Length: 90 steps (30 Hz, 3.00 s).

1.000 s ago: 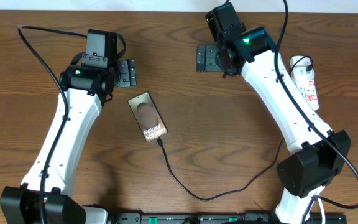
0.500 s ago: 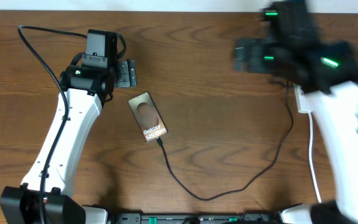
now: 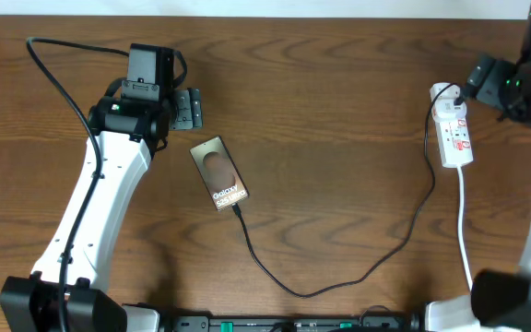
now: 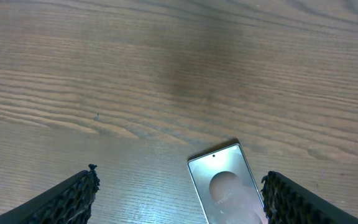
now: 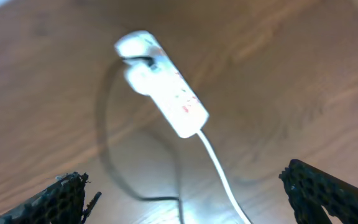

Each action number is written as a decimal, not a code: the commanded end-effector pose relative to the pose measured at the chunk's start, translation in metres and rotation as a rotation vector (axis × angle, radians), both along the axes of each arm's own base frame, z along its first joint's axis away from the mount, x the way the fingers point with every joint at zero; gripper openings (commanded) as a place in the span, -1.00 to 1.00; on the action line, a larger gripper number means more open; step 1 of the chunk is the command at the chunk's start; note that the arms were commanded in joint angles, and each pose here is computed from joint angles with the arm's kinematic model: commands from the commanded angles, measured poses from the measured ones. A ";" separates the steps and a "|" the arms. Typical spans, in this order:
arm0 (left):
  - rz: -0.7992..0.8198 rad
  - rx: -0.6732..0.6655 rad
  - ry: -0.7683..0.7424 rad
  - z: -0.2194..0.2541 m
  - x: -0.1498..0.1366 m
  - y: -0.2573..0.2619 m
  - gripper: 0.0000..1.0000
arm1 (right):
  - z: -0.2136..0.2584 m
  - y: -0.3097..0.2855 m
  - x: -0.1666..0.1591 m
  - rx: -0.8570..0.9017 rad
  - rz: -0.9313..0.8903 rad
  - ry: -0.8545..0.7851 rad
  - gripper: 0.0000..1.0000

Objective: Plug charger to phone and switch on socket
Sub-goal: 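Move the right gripper over the power strip's switch beside the charger, then press the orange socket switch down with the right gripper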

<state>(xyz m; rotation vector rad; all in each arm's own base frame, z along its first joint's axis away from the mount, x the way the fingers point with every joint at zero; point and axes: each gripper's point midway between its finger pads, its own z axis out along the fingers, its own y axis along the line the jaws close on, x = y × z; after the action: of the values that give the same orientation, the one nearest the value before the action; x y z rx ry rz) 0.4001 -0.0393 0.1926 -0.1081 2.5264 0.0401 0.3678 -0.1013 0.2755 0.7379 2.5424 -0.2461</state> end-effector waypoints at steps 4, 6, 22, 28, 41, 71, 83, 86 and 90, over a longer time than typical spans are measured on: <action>0.008 0.018 -0.011 0.005 0.001 0.004 0.73 | -0.064 -0.033 0.005 0.033 -0.063 0.158 0.98; 0.008 0.018 -0.011 0.005 0.001 0.004 0.72 | -0.087 -0.038 0.012 0.057 -0.036 0.202 0.99; 0.008 0.018 -0.011 0.005 0.001 0.004 0.72 | -0.181 -0.009 0.076 0.244 0.498 0.211 0.99; 0.008 0.018 -0.011 0.005 0.001 0.004 0.72 | -0.178 -0.003 0.093 0.256 0.572 0.129 0.99; 0.008 0.018 -0.011 0.005 0.001 0.004 0.72 | -0.179 -0.014 0.093 0.292 0.552 0.096 0.98; 0.008 0.018 -0.011 0.005 0.001 0.004 0.72 | -0.217 -0.011 0.089 0.377 0.543 0.059 0.98; 0.008 0.018 -0.011 0.005 0.001 0.004 0.73 | -0.223 -0.011 0.088 0.387 0.540 0.068 0.98; 0.008 0.018 -0.011 0.005 0.001 0.004 0.73 | -0.220 -0.006 0.090 0.408 0.550 0.047 0.98; 0.008 0.018 -0.011 0.005 0.001 0.004 0.73 | -0.219 -0.003 0.093 0.427 0.549 0.029 0.98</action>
<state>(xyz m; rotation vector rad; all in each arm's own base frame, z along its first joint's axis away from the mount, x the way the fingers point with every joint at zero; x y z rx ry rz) 0.4001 -0.0393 0.1925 -0.1081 2.5268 0.0402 0.4600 -0.1118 0.0596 0.1372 2.7446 0.4205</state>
